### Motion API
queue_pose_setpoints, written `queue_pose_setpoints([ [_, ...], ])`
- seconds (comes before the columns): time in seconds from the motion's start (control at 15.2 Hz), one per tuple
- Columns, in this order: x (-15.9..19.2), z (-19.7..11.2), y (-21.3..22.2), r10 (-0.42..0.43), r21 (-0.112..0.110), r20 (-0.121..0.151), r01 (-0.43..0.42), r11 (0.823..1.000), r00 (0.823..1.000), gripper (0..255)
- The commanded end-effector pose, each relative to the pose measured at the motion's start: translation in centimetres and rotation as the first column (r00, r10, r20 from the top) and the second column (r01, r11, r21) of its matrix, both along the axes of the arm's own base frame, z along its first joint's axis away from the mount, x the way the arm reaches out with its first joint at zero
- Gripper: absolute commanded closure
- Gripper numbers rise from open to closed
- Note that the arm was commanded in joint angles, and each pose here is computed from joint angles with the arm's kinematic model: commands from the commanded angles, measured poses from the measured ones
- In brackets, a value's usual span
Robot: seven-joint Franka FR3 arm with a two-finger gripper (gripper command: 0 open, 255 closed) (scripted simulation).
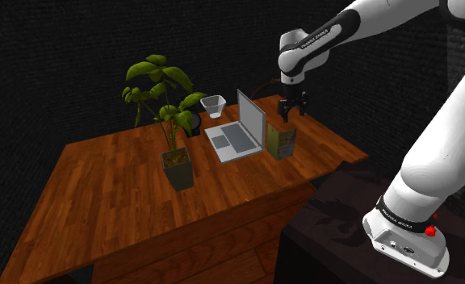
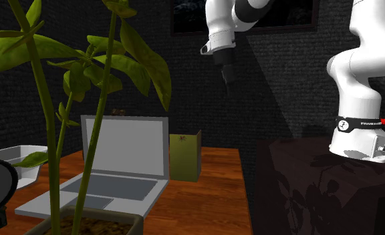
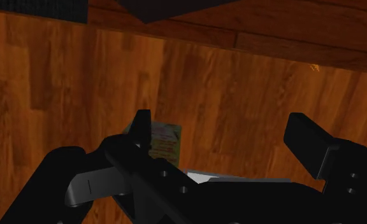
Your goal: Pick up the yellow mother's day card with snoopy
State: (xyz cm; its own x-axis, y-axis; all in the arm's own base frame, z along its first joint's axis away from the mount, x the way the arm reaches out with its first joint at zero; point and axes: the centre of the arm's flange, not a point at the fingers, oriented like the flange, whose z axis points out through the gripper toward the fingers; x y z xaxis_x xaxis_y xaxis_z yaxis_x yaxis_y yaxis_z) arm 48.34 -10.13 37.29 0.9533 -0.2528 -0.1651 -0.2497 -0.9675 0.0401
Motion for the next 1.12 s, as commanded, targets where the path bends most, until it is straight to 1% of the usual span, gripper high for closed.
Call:
queue_pose_setpoints([
  [0.0, 2.2, -1.8, -0.9, -0.014, 0.002, 0.006, 0.014, 1.0, 1.0, 0],
  [1.06, 16.6, -14.3, -9.3, -0.123, 0.029, 0.041, 0.122, 0.992, 0.991, 0],
])
